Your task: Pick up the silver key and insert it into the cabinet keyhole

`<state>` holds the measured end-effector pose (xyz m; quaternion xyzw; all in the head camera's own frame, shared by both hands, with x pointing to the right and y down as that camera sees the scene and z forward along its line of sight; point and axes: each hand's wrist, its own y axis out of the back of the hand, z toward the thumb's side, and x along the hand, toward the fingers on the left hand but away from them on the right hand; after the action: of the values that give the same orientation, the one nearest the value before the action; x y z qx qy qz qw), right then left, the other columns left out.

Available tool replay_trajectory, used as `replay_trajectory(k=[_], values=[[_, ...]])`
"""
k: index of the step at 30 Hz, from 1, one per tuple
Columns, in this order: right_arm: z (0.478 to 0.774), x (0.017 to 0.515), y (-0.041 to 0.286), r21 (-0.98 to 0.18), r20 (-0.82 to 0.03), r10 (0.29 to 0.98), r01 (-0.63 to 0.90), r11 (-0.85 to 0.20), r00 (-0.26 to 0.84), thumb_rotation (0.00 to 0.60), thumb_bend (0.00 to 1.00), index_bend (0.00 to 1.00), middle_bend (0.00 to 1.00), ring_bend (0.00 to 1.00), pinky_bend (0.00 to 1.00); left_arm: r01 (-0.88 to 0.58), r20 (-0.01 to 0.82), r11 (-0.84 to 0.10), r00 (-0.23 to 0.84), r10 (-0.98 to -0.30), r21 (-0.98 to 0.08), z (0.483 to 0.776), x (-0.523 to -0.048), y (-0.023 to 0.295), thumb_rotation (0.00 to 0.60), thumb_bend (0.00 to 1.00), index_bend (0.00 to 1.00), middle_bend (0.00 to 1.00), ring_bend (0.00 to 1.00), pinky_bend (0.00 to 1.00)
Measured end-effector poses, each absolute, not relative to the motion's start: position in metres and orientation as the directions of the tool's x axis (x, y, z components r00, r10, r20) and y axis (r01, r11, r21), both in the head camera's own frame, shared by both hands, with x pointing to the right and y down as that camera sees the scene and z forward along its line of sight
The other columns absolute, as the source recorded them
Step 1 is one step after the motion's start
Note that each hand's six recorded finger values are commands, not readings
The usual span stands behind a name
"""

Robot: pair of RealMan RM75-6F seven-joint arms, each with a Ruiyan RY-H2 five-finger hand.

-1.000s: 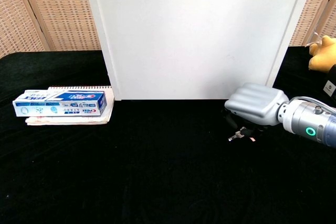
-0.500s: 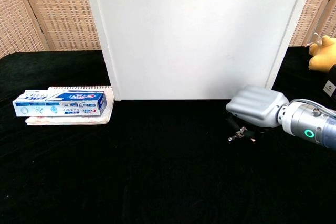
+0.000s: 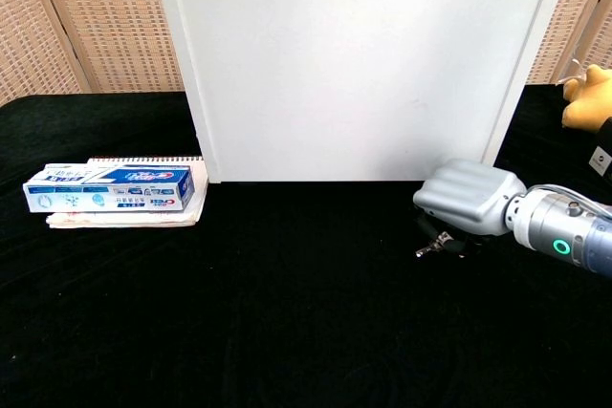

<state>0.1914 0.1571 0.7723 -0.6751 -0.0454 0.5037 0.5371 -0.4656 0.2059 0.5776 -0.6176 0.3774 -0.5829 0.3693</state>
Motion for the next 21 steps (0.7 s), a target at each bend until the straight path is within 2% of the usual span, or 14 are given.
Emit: replay_trajectory(k=[21], values=[[0.7662,0.1888,0.1570,-0.791,-0.607,0.607,-0.461,-0.402,0.514,0.600,0.59,0.66,0.98,1.00,1.00,-0.038,0.440,-0.442,0.036,-0.897,-0.896,0.5770,-0.4655,0.2056,0.600,0.00,0.00,0.00,0.00,0.00]])
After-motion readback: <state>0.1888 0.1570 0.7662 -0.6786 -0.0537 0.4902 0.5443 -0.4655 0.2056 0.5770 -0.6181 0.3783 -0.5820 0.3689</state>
